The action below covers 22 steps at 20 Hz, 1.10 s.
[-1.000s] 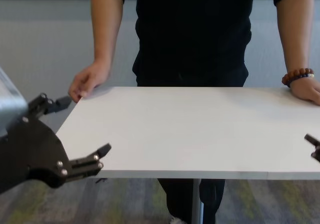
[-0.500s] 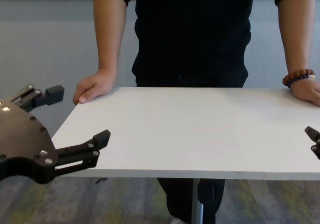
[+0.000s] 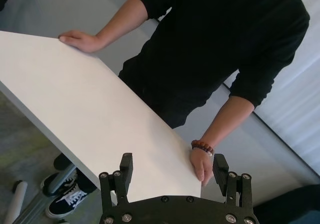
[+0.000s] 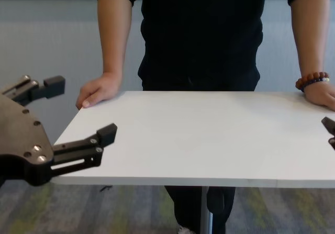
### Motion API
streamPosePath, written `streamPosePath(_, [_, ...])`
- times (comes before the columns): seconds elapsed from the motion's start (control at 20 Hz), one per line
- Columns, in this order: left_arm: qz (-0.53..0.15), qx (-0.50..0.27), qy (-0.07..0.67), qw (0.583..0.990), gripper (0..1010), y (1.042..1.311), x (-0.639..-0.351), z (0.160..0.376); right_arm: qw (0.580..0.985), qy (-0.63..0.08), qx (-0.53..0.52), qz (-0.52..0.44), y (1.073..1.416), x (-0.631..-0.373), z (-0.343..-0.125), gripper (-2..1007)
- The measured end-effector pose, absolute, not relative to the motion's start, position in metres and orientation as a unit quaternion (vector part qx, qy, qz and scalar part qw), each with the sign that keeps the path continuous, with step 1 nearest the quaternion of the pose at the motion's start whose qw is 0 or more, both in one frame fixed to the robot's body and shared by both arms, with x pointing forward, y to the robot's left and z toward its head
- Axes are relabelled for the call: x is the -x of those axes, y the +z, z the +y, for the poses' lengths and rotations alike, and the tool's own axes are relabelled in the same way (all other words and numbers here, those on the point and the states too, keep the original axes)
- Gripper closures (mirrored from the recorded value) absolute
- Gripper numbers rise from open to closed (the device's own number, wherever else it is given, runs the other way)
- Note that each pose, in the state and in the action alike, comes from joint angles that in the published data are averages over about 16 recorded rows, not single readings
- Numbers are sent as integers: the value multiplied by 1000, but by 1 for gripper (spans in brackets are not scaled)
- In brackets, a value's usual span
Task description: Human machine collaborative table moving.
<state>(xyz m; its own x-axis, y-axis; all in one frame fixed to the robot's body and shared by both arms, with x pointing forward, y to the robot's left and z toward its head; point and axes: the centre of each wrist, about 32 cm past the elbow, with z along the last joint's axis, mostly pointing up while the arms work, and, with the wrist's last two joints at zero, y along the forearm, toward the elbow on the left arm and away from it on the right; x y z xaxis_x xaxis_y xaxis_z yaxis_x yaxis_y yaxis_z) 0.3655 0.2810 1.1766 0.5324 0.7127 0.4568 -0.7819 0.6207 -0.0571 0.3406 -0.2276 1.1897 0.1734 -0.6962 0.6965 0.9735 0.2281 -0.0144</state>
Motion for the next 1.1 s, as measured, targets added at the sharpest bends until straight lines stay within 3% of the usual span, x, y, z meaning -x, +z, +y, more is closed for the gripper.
streamPosePath(0.6, [-260,-125,439,851,10,1182,-356,280,712,-582,247,-305,1195,-331,-224,0])
streamPosePath(1.1, [-251,-110,434,858,10,1181,-358,280,715,-579,246,-304,1194,-333,-225,0])
